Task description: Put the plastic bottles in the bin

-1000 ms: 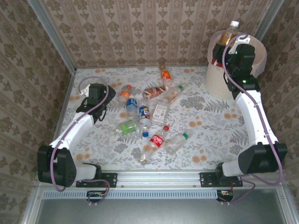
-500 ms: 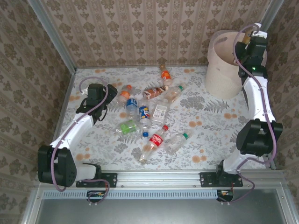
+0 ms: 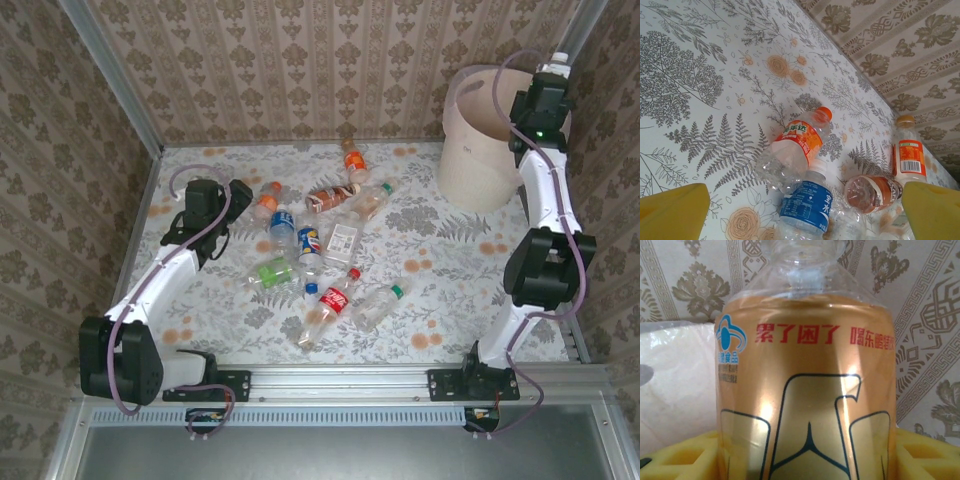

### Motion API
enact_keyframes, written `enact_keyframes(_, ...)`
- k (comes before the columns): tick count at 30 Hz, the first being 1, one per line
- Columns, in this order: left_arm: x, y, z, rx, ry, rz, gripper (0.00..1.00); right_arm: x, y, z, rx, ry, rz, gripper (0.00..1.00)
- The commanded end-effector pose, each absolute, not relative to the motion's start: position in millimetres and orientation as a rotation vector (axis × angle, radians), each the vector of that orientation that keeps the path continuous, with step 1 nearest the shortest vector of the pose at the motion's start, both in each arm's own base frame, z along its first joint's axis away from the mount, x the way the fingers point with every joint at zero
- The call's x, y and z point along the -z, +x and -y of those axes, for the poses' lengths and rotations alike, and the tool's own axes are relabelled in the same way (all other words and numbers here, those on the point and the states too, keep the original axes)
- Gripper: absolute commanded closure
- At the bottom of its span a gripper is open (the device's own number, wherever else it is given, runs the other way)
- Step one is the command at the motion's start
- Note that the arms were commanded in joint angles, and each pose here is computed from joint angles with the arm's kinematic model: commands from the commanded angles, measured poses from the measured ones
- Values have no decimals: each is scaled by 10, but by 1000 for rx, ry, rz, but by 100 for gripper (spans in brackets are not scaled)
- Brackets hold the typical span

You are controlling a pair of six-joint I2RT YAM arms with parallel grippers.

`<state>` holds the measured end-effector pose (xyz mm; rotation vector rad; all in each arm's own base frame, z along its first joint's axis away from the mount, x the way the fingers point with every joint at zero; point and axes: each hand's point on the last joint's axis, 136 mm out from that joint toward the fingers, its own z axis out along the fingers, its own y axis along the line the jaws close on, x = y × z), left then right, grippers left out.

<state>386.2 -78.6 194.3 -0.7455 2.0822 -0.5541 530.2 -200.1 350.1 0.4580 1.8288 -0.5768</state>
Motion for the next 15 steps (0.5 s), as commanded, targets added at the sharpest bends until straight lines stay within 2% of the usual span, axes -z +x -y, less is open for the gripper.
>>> enact_keyframes(1,-1927,3863,774,550,-729,-2091,0,-3721,5256,2092,771,490,-1736,35)
enact_keyframes(5,-1880,3827,713,519,-752,-2093,0,-3677,5203,2151,871,524,-1709,30)
enact_keyframes(15,-1826,3831,681,511,-785,-2100,0,-3335,5268,2301,891,559,-1826,24)
